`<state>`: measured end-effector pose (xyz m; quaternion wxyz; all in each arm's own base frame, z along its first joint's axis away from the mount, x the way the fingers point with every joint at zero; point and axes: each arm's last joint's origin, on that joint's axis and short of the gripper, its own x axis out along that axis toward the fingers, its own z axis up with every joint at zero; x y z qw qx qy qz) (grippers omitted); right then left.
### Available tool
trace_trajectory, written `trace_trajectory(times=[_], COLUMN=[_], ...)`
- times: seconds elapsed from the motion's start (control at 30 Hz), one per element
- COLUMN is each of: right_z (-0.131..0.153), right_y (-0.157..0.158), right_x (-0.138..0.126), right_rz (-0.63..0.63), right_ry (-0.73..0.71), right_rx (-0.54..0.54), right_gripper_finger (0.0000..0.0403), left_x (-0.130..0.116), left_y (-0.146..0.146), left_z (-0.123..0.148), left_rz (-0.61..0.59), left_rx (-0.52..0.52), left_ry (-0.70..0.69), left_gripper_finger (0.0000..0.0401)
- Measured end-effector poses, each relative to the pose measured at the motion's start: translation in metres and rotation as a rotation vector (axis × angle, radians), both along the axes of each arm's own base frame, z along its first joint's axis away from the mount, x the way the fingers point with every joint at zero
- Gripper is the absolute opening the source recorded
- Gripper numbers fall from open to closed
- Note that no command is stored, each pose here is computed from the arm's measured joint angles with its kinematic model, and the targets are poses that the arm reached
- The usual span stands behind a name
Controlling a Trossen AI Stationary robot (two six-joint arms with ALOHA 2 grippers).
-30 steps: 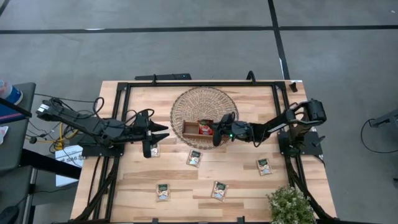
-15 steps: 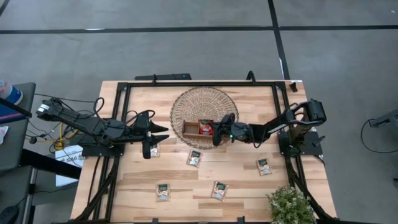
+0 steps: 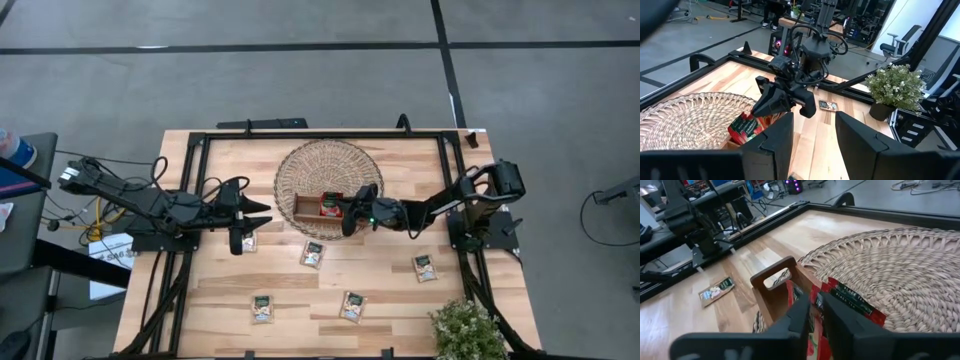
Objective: Pick & Place Tea
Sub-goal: Put the red tea bag into the middle section of the wooden organizer
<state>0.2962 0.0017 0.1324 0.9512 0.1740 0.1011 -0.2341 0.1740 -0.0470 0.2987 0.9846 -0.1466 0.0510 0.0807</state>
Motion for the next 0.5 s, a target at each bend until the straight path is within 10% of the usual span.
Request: trace_trajectory(times=[0.5], right_z=[0.05], right_y=[-0.004], right_x=[-0.007], right_rz=[0.054], right_ry=[0.01], right_rx=[-0.133], right_gripper_finger=[0.0094], left_x=[0.0], left_y=[0.0], left_z=[-0.004], left_rz=[-0.019], left_rx=[-0.015], left_ry=[0.039], left_gripper_finger=[0.0138])
